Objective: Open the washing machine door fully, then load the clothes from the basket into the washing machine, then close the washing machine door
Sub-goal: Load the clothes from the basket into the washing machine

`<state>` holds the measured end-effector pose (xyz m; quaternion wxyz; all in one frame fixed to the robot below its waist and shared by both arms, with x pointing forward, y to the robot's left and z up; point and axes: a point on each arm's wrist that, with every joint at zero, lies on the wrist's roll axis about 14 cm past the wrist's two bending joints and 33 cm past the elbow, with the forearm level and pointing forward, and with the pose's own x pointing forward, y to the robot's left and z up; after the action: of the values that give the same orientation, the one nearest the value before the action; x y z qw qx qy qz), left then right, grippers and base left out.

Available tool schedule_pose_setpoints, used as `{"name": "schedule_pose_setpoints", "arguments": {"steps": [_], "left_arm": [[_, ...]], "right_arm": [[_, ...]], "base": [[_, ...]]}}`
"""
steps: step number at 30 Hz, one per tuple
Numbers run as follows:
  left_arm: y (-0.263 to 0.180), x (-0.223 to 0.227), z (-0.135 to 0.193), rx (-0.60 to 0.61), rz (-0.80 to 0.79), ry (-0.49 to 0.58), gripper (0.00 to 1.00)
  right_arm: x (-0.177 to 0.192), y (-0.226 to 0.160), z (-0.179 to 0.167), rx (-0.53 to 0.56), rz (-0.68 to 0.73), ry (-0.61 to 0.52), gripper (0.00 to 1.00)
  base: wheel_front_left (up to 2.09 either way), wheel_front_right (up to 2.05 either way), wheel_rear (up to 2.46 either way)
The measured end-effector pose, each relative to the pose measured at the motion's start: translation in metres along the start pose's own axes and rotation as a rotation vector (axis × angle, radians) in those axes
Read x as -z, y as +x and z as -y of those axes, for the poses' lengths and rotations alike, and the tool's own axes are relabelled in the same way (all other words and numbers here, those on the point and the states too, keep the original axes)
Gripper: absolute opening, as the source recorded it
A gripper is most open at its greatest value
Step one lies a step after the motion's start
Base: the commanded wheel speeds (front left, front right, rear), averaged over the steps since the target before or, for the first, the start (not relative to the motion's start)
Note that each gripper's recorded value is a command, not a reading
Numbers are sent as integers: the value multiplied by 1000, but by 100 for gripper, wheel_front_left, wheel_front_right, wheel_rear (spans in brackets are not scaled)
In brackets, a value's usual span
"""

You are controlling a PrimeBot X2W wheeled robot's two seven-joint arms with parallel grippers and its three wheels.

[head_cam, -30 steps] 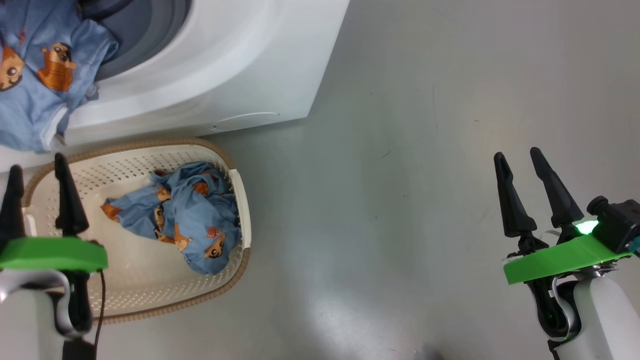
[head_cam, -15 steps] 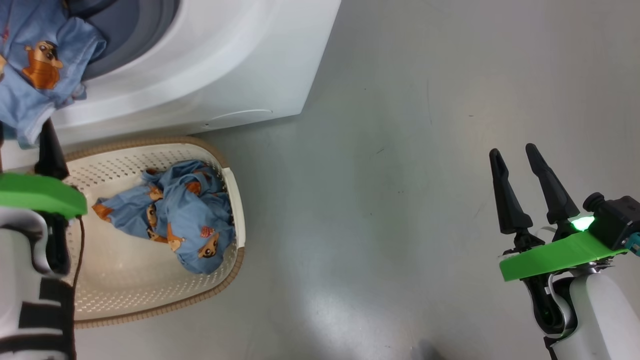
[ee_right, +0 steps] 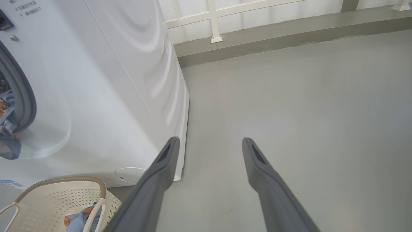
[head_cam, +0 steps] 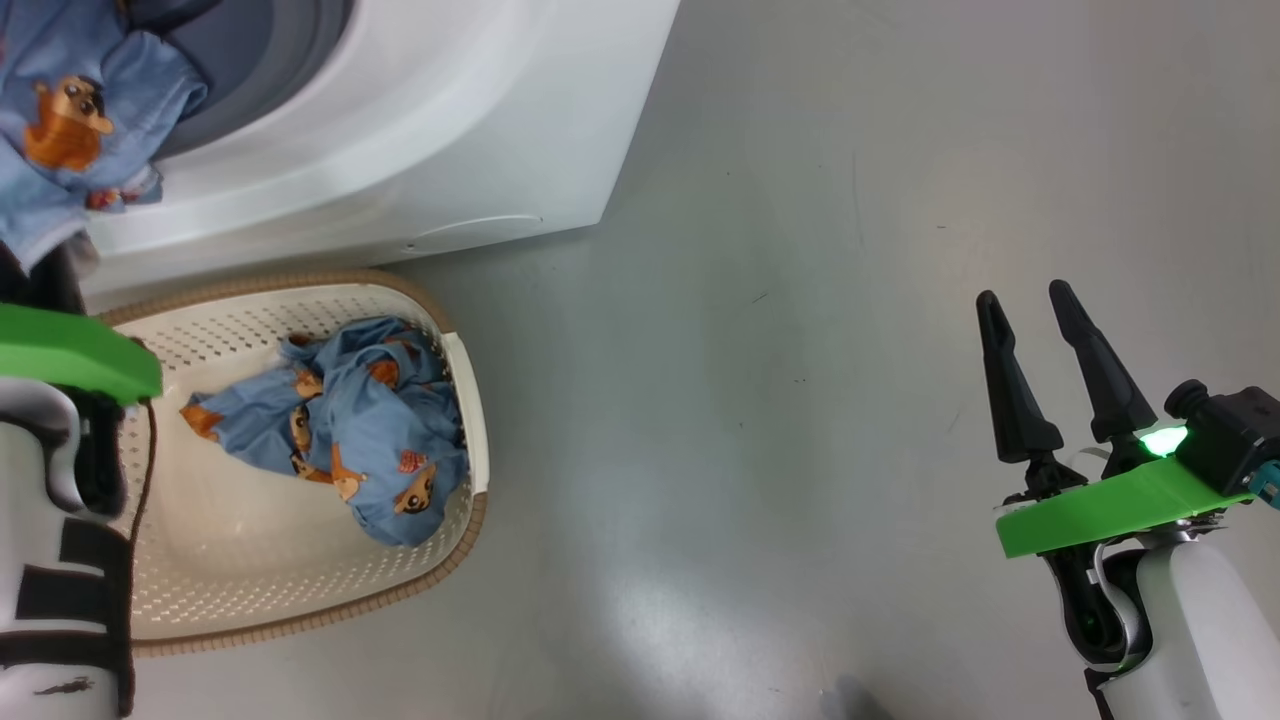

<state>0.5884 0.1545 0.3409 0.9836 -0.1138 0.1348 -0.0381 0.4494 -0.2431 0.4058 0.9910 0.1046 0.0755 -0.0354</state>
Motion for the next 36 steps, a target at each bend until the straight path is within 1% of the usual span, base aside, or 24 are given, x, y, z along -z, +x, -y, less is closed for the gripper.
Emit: {"name": "schedule_pose_setpoints", "arguments": {"steps": [3,8,14,18,22,24,25,28,31,33,36], "left_arm": [[2,-15,1,2,50,-11,0],[6,-54,5,15,177,-26,0],[13,-61,17,54,195,-7,0],[35,-78,30,94,211,20,0],[59,-89,41,114,195,12,0],[69,-86,47,129,158,35,0],[79,-88,53,143,133,68,0],[94,-108,62,162,161,102,0],[106,-137,71,173,235,94,0],[112,-136,74,177,230,97,0],[117,-102,70,170,135,130,0]], "right_arm": [[1,1,-1,0,0,5,100],[3,1,-4,1,-2,17,100],[7,2,-4,3,-9,20,100],[7,1,-5,3,-12,21,100],[4,1,-5,9,-1,27,100],[3,-1,-4,16,0,28,100],[3,-4,-2,23,-4,26,100],[4,-7,0,33,-8,25,100],[3,-10,4,50,-9,22,100],[4,-12,7,62,-12,22,100],[6,-14,10,74,-17,23,100]], "base": [[0,0,0],[0,0,0],[0,0,0],[0,0,0],[0,0,0],[0,0,0],[0,0,0],[0,0,0],[0,0,0],[0,0,0],[0,0,0]]}}
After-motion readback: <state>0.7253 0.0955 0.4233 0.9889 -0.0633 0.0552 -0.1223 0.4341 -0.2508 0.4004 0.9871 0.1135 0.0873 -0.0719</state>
